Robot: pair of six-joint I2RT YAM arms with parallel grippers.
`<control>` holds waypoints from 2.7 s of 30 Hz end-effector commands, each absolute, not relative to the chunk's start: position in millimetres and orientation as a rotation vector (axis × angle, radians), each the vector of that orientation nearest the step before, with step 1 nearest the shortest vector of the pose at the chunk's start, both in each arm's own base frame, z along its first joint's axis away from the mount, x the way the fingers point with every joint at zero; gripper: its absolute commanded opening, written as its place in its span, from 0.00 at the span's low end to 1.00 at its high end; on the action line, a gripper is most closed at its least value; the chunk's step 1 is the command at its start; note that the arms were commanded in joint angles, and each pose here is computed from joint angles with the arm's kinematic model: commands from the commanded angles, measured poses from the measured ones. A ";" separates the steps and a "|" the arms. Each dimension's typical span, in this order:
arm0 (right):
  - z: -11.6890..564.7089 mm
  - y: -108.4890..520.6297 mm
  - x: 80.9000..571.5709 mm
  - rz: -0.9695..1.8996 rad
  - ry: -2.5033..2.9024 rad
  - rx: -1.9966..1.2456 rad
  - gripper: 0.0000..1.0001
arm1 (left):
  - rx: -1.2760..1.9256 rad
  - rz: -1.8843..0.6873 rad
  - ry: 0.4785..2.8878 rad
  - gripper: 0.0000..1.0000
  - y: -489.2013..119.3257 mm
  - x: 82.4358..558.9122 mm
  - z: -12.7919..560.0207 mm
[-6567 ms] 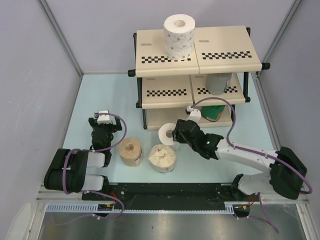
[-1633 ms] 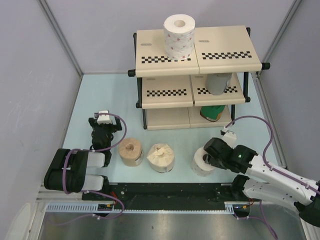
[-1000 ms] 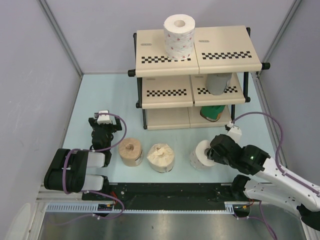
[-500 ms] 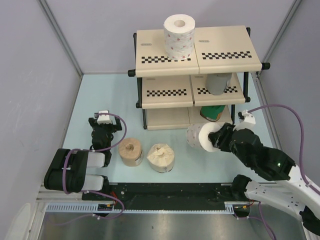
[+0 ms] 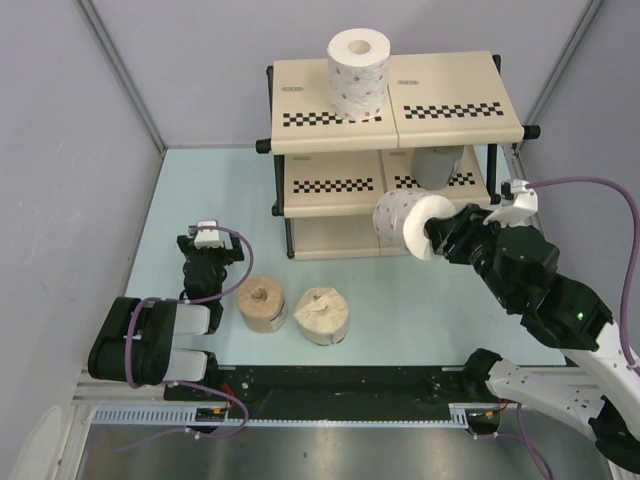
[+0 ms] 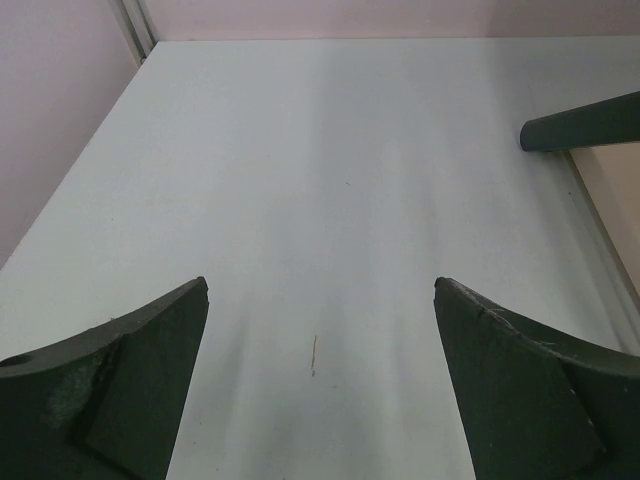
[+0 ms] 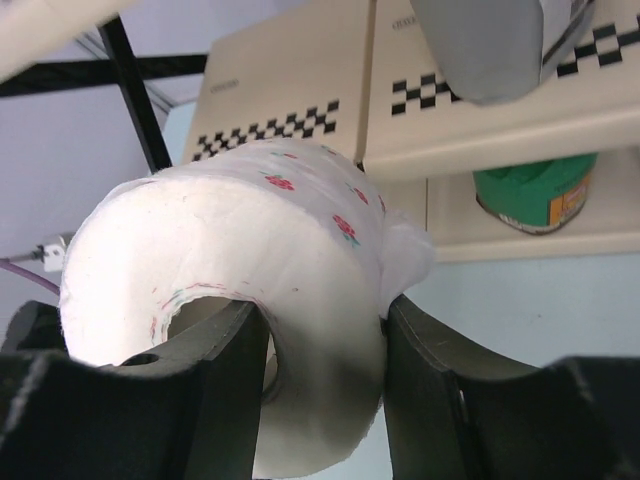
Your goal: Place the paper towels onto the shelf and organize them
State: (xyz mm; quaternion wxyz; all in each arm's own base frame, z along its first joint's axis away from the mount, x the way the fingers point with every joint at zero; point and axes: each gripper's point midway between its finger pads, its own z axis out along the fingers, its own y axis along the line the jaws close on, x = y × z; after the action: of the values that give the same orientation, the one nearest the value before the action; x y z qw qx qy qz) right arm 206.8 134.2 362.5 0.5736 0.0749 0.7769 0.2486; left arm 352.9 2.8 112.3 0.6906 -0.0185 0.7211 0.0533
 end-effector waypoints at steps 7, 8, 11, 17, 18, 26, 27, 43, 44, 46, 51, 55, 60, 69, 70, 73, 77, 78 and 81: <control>466.1 125.4 218.7 0.624 1.556 0.192 0.26 | -0.041 0.094 1.550 1.00 0.0 357.9 130.7; 470.9 125.8 220.9 0.608 1.550 0.181 0.25 | -0.040 0.095 1.550 1.00 0.0 357.9 130.7; 492.4 117.3 220.6 0.590 1.508 0.197 0.25 | -0.041 0.094 1.547 1.00 0.0 357.9 131.6; 521.5 104.3 219.6 0.562 1.445 0.223 0.24 | -0.041 0.094 1.548 1.00 0.0 357.9 131.2; 525.1 102.6 219.0 0.558 1.436 0.222 0.23 | -0.041 0.094 1.547 1.00 0.0 357.9 131.6; 566.2 82.1 220.0 0.474 1.350 0.255 0.21 | -0.039 0.097 1.550 1.00 0.1 357.9 130.7; 569.1 80.5 221.5 0.461 1.345 0.264 0.21 | -0.041 0.094 1.548 1.00 0.0 357.8 131.2; 610.6 91.0 251.9 0.323 1.289 0.236 0.21 | -0.041 0.094 1.550 1.00 0.0 357.9 130.7; 614.5 89.1 252.2 0.318 1.281 0.235 0.20 | -0.040 0.095 1.550 1.00 0.0 357.9 130.7; 615.3 93.5 258.7 0.304 1.289 0.220 0.21 | -0.040 0.095 1.547 1.00 0.0 357.9 131.6; 625.9 92.4 270.1 0.278 1.298 0.196 0.21 | -0.040 0.095 1.550 1.00 0.0 357.9 130.7; 625.7 93.1 283.2 0.287 1.335 0.170 0.21 | -0.041 0.094 1.547 1.00 0.0 357.9 131.6; 618.9 100.7 306.4 0.344 1.390 0.150 0.22 | -0.041 0.096 1.548 1.00 0.6 357.8 131.2; 598.3 89.3 324.1 0.399 1.478 0.143 0.23 | -0.041 0.097 1.551 1.00 0.6 357.9 130.2; 596.2 90.7 324.4 0.407 1.487 0.133 0.23 | -0.043 0.095 1.547 1.00 0.5 357.9 131.6; 588.0 91.3 329.7 0.413 1.518 0.118 0.23 | -0.041 0.096 1.548 1.00 0.6 357.8 131.2; 580.8 94.5 334.9 0.422 1.543 0.097 0.23 | -0.040 0.095 1.550 1.00 0.0 357.9 130.7; 580.6 94.8 335.2 0.423 1.543 0.094 0.23 | -0.041 0.094 1.550 1.00 0.0 357.9 130.7; 575.5 96.5 340.8 0.421 1.557 0.090 0.24 | -0.041 0.094 1.547 1.00 0.0 357.9 131.6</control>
State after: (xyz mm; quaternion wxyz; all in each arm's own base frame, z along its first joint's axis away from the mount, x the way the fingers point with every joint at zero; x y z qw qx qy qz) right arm 340.1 89.5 561.0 0.6770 0.0504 0.7159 0.1632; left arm 352.9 2.8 112.3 0.6906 -0.0185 0.7211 0.0533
